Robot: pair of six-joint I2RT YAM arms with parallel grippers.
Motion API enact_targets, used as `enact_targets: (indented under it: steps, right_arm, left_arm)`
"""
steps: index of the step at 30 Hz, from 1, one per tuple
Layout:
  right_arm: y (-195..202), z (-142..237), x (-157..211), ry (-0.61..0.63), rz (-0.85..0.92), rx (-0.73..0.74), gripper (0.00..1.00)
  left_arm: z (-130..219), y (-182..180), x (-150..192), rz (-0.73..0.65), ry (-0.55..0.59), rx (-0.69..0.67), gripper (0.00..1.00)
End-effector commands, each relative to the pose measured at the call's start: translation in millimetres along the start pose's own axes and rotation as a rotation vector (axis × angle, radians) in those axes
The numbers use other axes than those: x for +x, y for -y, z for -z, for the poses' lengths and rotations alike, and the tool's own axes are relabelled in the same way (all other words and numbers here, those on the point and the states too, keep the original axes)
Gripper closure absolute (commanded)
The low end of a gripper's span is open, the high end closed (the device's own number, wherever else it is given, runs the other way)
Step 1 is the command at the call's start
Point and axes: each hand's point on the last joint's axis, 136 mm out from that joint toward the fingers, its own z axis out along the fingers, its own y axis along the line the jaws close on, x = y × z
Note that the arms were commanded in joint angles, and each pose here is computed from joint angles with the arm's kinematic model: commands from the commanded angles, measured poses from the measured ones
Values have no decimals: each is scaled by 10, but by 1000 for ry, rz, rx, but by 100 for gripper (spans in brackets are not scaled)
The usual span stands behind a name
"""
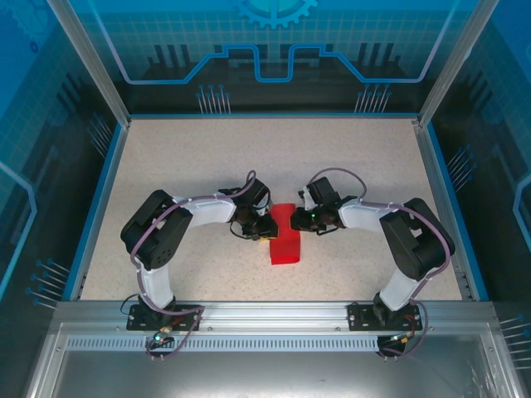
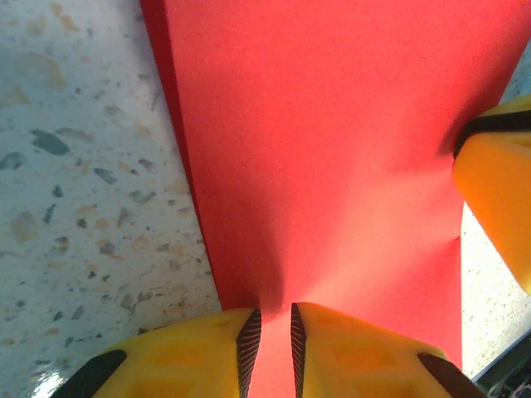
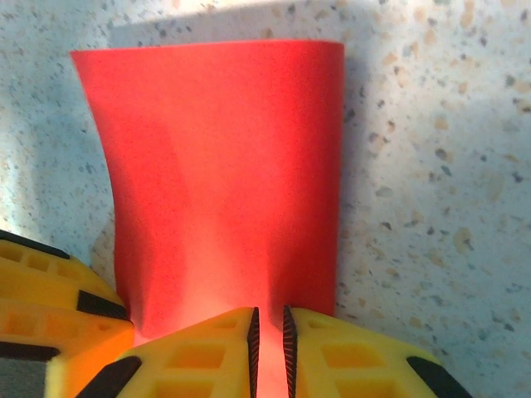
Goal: Fold a paper plane with a square sheet of paper (pick it up from the middle)
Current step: Fold the square sheet of paper in half at the center of the table.
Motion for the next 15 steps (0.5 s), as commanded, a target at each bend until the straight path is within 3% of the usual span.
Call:
enact_targets:
  steps: [1, 15]
  right_arm:
    - [-202, 9, -208, 38, 9, -71, 82]
    - [155, -176, -345, 48, -9, 23, 83]
  left_arm:
    - [-207, -540, 192, 32, -55, -200, 76]
    - [-181, -572, 219, 26, -57, -215, 76]
